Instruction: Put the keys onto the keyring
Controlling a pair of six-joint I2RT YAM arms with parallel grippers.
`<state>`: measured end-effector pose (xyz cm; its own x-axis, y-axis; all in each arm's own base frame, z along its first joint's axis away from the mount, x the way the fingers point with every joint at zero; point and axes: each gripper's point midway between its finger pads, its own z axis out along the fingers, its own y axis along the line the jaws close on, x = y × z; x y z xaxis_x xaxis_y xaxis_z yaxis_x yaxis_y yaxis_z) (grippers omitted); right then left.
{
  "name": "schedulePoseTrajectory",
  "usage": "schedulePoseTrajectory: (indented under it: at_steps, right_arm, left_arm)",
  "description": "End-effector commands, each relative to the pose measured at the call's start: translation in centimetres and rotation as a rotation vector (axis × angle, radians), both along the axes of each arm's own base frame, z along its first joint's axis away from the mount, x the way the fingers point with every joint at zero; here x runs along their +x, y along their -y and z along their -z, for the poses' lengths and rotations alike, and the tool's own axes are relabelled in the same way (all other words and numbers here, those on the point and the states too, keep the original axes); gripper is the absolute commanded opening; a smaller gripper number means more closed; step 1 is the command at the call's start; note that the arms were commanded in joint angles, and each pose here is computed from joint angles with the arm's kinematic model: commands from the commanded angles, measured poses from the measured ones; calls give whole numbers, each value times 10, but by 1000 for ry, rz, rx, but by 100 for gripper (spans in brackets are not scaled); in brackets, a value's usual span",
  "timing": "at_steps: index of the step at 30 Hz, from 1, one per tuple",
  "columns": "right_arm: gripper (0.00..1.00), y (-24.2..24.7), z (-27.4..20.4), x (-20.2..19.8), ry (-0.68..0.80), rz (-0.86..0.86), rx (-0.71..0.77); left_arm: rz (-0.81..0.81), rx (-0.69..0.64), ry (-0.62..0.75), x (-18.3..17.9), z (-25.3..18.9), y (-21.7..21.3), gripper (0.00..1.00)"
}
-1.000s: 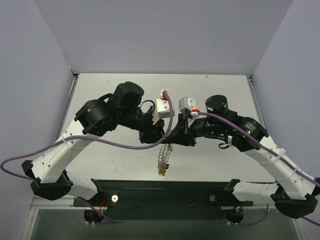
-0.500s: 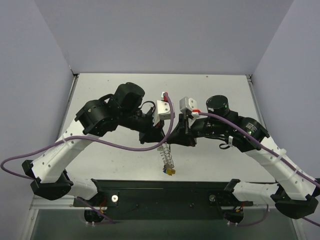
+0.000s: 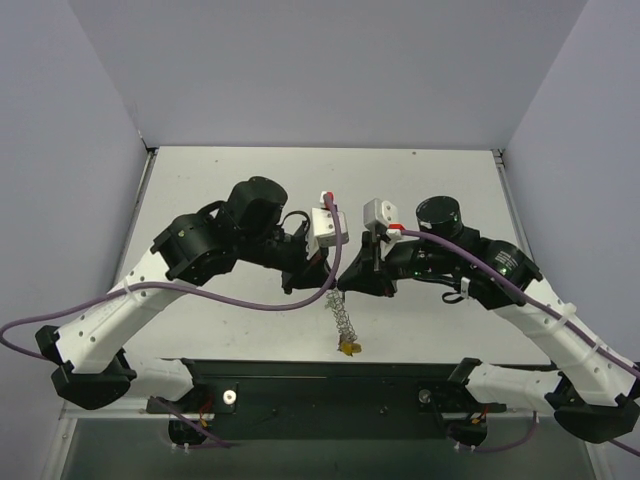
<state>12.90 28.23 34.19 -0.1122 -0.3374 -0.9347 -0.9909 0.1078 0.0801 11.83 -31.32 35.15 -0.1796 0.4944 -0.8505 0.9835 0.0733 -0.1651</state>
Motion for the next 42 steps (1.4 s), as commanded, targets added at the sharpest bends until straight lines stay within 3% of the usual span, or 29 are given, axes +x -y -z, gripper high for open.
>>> schedulePoseTrajectory:
  at_steps: [1,4,6,7,8,13,15,17,24,27,28,31,34,42]
  right_arm:
    - [0,-3,-57,1,151,-6,197]
    - [0,-4,-59,-1,145,-17,203]
    - [0,-5,-58,-1,142,-19,203]
    - [0,-5,-58,-1,139,-22,203]
    - [0,-6,-58,-2,138,-25,203]
    - [0,-4,-59,-2,142,-22,207]
    - [0,-5,-59,-4,140,-27,209]
    - [0,-6,-58,-3,136,-30,207]
    - [0,-4,-58,-3,143,-23,208]
    - [19,-2,-58,-4,157,-15,216]
    - [35,-1,-60,-1,167,-4,222]
    - [58,4,-64,-2,202,14,249]
    - [66,10,-68,-1,229,45,276]
    - [66,8,-58,1,197,52,259]
  left_arm:
    - [-53,-85,38,3,-14,1,0]
    - [-47,-84,24,1,-13,2,4]
    - [-45,-65,16,2,-9,3,17]
    - [-40,-57,10,2,-6,4,30]
    - [-37,-55,6,2,-6,4,33]
    - [-21,-58,8,1,-5,7,36]
    - [-19,-61,10,2,-6,8,23]
    - [-15,-71,11,2,-8,10,0]
    - [-42,-129,25,5,-11,12,0]
    - [-80,-187,45,8,-14,12,0]
    - [-90,-201,53,9,-15,11,0]
    - [-132,-276,88,15,-24,12,0]
    - [-166,-340,108,18,-32,10,0]
    - [-222,-542,175,20,-62,1,0]
